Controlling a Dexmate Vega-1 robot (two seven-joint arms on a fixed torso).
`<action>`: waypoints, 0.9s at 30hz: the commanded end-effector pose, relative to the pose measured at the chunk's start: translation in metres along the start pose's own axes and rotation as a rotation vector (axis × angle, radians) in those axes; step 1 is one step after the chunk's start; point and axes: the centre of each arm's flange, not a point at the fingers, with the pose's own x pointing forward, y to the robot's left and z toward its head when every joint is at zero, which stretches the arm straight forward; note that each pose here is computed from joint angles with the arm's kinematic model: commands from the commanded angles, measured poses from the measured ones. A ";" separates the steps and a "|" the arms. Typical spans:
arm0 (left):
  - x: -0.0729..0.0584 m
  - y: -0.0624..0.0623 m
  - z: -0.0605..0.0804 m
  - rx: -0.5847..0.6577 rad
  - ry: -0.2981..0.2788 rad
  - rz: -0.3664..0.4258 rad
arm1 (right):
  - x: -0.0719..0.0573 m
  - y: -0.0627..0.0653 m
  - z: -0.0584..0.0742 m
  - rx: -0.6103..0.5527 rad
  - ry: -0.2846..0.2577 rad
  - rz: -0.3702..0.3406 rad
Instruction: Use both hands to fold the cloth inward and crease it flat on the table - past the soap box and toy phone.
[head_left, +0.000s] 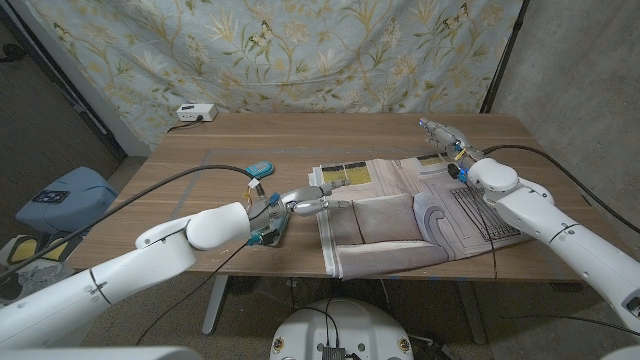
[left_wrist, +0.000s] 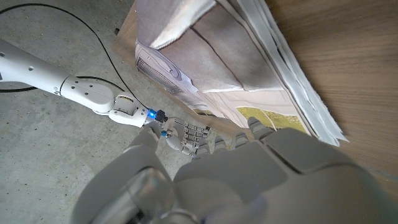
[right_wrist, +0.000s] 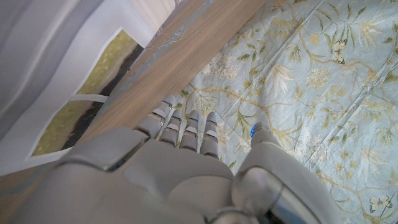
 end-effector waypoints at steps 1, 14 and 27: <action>0.001 -0.011 0.009 0.028 -0.007 -0.066 | -0.014 -0.013 -0.003 -0.028 0.011 -0.021; -0.005 -0.018 0.015 0.033 0.006 -0.125 | -0.018 -0.018 -0.008 -0.029 0.022 -0.036; -0.008 -0.023 0.014 0.062 0.018 -0.161 | -0.021 -0.024 -0.012 -0.046 0.031 -0.063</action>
